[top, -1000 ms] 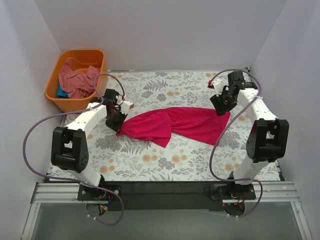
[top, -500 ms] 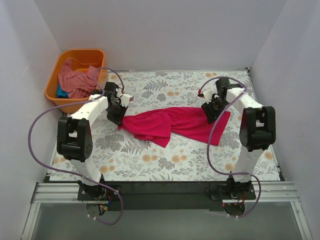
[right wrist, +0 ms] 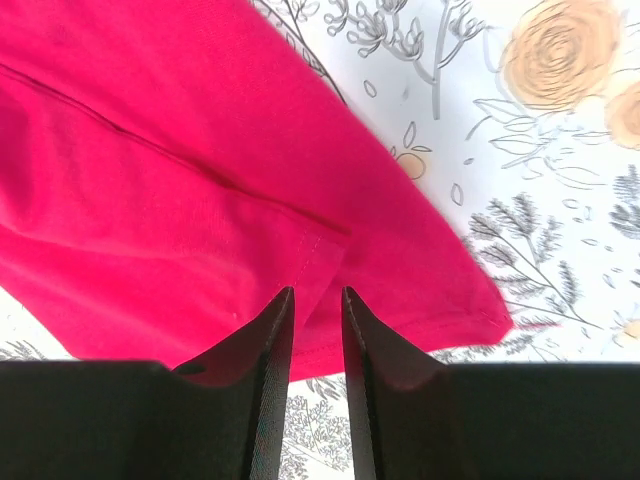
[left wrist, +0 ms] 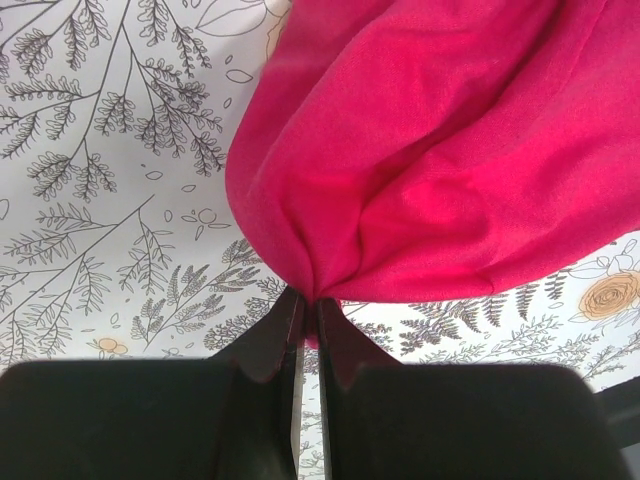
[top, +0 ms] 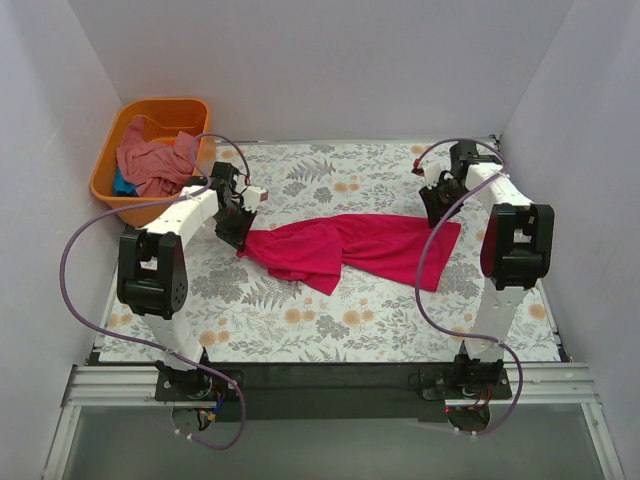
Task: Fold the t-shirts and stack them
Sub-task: Flatten the tshirt out
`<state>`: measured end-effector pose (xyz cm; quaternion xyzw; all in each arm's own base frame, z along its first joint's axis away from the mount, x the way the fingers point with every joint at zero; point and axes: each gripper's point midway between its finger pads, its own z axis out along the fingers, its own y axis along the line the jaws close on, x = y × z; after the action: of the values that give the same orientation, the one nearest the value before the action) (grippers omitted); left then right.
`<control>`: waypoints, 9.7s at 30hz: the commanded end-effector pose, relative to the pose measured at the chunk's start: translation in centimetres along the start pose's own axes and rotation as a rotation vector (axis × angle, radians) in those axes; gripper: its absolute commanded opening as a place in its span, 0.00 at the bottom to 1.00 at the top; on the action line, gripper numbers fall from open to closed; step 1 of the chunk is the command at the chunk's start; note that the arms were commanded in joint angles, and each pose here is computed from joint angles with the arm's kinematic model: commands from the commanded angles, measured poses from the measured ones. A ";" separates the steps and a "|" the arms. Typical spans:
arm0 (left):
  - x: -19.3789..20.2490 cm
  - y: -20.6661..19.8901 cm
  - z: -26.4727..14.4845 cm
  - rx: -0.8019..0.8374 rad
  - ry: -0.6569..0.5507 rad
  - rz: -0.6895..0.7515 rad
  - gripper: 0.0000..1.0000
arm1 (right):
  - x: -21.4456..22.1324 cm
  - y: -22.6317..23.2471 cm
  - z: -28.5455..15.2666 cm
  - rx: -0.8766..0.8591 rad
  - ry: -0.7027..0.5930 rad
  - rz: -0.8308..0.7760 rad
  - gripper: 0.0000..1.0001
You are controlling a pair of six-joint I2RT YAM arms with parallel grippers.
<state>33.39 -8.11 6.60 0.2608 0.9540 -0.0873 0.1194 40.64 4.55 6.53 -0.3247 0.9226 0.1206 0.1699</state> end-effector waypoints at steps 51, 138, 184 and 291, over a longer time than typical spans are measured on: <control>-9.2 -0.5 -7.9 0.245 -0.388 -0.023 0.41 | 3.8 5.6 -7.4 -0.066 -0.082 -0.015 0.01; -11.5 -17.4 1.2 0.070 -0.649 1.280 0.00 | 4.8 6.5 -5.2 -0.146 -0.032 0.053 0.01; -9.6 -6.5 -54.6 -0.230 -1.734 0.156 0.00 | -9.0 8.2 -52.8 0.961 -1.138 -0.229 0.01; -4.4 0.1 2.0 -0.009 -0.248 0.101 0.16 | 9.0 2.7 -2.6 0.021 0.045 -0.019 0.36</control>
<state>34.90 -11.68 5.73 0.3394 0.9023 -0.1536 0.2171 31.21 1.19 6.55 -0.3712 0.9049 0.1172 0.1720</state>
